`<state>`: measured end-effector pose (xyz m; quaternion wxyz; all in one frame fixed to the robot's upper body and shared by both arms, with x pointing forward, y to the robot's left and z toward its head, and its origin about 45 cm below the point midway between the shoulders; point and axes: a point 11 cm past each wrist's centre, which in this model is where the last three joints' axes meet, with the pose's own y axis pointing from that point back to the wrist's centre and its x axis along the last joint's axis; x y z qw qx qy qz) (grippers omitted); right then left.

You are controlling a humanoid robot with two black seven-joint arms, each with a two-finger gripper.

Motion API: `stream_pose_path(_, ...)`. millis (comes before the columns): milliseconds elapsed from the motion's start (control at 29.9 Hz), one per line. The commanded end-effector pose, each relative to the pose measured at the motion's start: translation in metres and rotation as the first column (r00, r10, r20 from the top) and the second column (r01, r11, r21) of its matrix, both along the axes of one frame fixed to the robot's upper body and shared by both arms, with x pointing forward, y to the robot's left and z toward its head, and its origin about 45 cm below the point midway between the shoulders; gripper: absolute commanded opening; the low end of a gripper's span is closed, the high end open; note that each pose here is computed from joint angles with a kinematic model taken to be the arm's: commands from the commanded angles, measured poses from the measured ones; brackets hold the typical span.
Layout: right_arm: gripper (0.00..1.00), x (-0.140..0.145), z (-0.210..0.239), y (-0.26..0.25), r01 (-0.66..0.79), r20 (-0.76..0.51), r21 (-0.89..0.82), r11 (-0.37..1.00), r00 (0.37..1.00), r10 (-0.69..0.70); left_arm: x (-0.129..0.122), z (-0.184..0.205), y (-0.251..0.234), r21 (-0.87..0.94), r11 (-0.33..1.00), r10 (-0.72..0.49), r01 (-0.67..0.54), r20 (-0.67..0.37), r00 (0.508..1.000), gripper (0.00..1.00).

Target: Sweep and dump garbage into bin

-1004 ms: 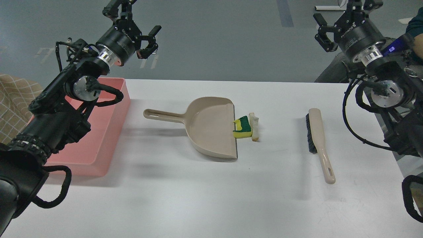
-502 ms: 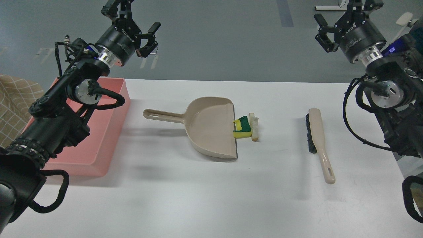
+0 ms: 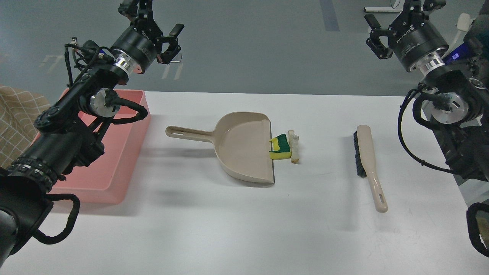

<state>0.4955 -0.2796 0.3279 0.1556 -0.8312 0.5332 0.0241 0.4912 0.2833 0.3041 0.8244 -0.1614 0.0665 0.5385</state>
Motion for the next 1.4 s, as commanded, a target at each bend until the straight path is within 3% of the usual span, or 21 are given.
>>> stream_pose_path(0, 1.00, 0.000, 0.000, 0.002, -0.003, 0.000, 0.003, 1.000, 1.000, 0.003, -0.002, 0.000, -0.004, -0.007, 1.000, -0.009, 0.009, 0.003, 1.000, 0.98)
stream_pose_path(234, 1.00, 0.001, 0.007, 0.007, -0.015, 0.017, 0.009, 1.000, 1.000, 0.014, -0.010, 0.014, -0.027, -0.030, 0.998, -0.051, 0.052, 0.047, 0.998, 0.98)
stream_pose_path(870, 1.00, 0.001, 0.012, 0.006, -0.013, 0.032, 0.009, 1.000, 0.999, 0.013, -0.019, 0.014, -0.029, 0.048, 0.998, -0.045, 0.043, 0.057, 0.997, 0.98)
stream_pose_path(1004, 1.00, 0.001, 0.011, 0.003, -0.007, 0.030, 0.003, 1.000, 1.000, 0.007, -0.037, 0.005, -0.029, 0.134, 0.989, -0.071, 0.061, 0.068, 0.995, 0.98)
stream_pose_path(1137, 1.00, 0.002, 0.011, 0.000, 0.004, 0.029, 0.000, 1.000, 1.000, -0.004, -0.070, -0.006, -0.036, 0.279, 0.958, -0.095, 0.065, 0.095, 0.991, 0.98)
stream_pose_path(1371, 1.00, 0.002, 0.011, -0.001, 0.010, 0.027, -0.001, 1.000, 1.000, -0.010, -0.114, -0.014, -0.029, 0.617, 0.787, -0.143, -0.009, 0.195, 0.970, 0.98)
